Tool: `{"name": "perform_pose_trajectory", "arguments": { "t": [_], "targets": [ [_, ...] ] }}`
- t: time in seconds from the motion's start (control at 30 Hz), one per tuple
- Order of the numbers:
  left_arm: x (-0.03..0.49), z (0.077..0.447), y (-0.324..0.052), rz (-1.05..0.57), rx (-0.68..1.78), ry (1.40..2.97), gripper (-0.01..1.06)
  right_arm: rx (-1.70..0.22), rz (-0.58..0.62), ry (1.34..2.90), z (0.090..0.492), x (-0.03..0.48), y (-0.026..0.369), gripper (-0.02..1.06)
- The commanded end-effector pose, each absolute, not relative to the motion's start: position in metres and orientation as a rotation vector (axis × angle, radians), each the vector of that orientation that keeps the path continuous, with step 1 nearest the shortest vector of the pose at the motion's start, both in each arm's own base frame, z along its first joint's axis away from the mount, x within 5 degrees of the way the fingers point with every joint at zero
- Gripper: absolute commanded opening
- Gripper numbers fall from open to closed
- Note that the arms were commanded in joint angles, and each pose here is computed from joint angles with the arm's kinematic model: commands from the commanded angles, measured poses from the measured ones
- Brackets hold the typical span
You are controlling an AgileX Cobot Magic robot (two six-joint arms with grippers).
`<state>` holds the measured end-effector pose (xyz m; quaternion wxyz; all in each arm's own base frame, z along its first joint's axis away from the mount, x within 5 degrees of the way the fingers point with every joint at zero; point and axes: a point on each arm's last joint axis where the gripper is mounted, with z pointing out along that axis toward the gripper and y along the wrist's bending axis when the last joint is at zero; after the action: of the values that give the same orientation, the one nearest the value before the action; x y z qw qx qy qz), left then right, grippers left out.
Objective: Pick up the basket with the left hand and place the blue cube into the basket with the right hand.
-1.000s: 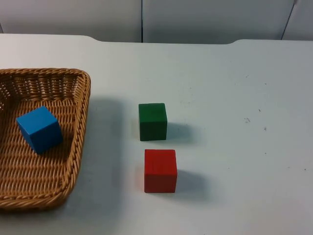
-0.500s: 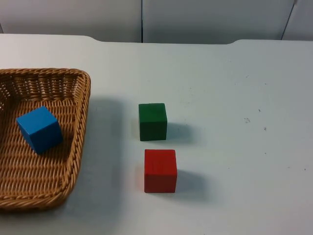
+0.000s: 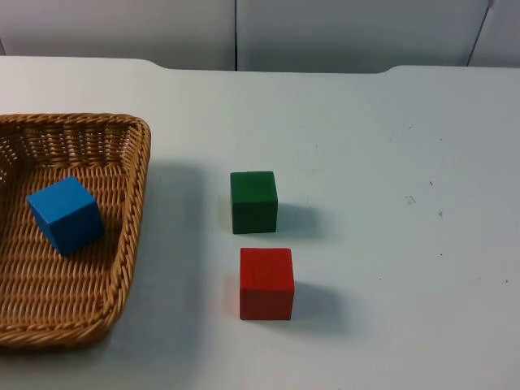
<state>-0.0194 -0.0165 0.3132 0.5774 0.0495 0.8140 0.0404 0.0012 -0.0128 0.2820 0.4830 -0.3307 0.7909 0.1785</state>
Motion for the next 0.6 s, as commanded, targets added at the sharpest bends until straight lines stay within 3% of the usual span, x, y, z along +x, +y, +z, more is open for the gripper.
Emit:
{"name": "perform_pose_trajectory", "arguments": {
  "t": [0.0, 0.3, 0.57],
  "targets": [
    [-0.02, 0.311, -0.016, 0.083, 0.104, 1.914, 0.76, -0.787, 0.427, 1.906, 0.281, 0.004, -0.013, 1.04],
    [-0.006, 0.28, -0.012, 0.059, 0.05, 2.046, 0.76, -0.78, 0.415, 1.916, 0.279, 0.005, -0.013, 1.04],
    [-0.006, 0.28, -0.012, 0.065, 0.049, 2.045, 0.76, -0.78, 0.415, 1.916, 0.279, 0.005, -0.013, 1.04]
  ]
}}
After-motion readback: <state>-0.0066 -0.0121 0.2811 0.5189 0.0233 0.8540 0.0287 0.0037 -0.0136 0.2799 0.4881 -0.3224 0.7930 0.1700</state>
